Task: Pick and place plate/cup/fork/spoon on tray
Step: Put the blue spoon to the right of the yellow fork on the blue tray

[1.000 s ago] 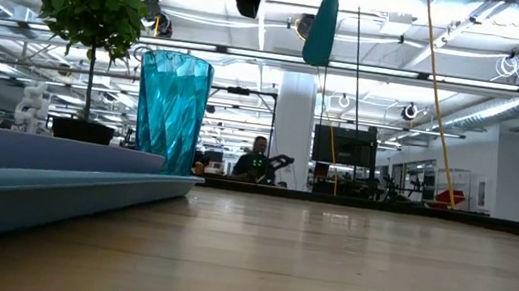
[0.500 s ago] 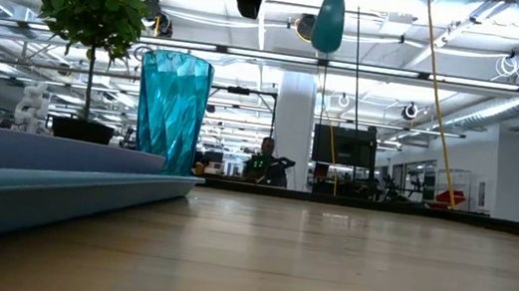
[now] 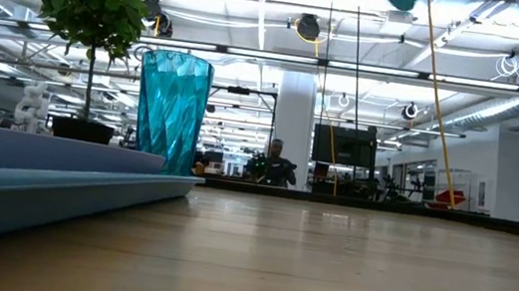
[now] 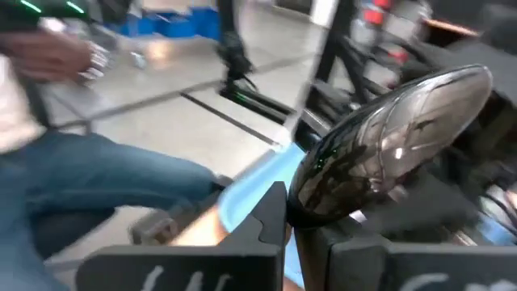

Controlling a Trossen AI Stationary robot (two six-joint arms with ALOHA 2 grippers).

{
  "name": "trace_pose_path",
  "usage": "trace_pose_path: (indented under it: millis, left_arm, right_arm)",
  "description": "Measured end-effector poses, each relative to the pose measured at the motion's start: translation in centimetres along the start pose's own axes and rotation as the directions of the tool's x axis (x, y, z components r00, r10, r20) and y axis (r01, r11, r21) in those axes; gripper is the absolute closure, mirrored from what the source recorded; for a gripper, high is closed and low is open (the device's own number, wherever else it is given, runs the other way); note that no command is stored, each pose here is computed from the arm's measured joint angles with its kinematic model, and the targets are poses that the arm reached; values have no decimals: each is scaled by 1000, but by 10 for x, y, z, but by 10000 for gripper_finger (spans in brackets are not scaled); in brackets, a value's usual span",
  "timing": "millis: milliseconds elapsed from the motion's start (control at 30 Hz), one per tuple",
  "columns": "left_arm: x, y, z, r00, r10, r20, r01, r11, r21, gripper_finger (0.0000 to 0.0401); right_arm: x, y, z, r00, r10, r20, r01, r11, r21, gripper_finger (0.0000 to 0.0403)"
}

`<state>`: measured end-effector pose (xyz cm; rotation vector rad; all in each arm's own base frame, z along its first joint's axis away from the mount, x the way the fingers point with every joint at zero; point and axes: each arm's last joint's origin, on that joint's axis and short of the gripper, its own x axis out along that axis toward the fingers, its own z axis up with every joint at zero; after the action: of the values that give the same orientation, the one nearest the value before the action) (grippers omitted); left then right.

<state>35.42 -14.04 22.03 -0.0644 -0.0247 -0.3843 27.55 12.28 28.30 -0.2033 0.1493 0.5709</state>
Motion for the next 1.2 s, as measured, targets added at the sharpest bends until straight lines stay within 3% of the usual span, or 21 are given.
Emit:
trace_pose_path:
  millis: [233, 467, 667, 933, 1200]
  left_arm:
    - [-1, 13, 1, 996, -87, -6, 87, 996, -6, 316]
    - [0, 12, -3, 990, -141, -12, 140, 990, -3, 316]
    - [1, 10, -1, 982, -188, 25, 188, 982, 6, 302]
    - [2, 10, -6, 982, -187, 8, 187, 982, -11, 258]
    - [4, 14, -13, 983, -184, -5, 184, 983, -27, 254]
  right_arm:
    - [2, 1, 3, 990, 122, 69, -119, 992, -48, 402]
    - [8, -8, -2, 992, 97, 81, -90, 992, -84, 402]
    - [18, -17, -13, 978, 176, 108, -171, 983, -60, 403]
    - [24, -24, -19, 974, 189, 122, -183, 981, -62, 403]
    - [24, -24, -18, 969, 204, 139, -193, 977, -85, 403]
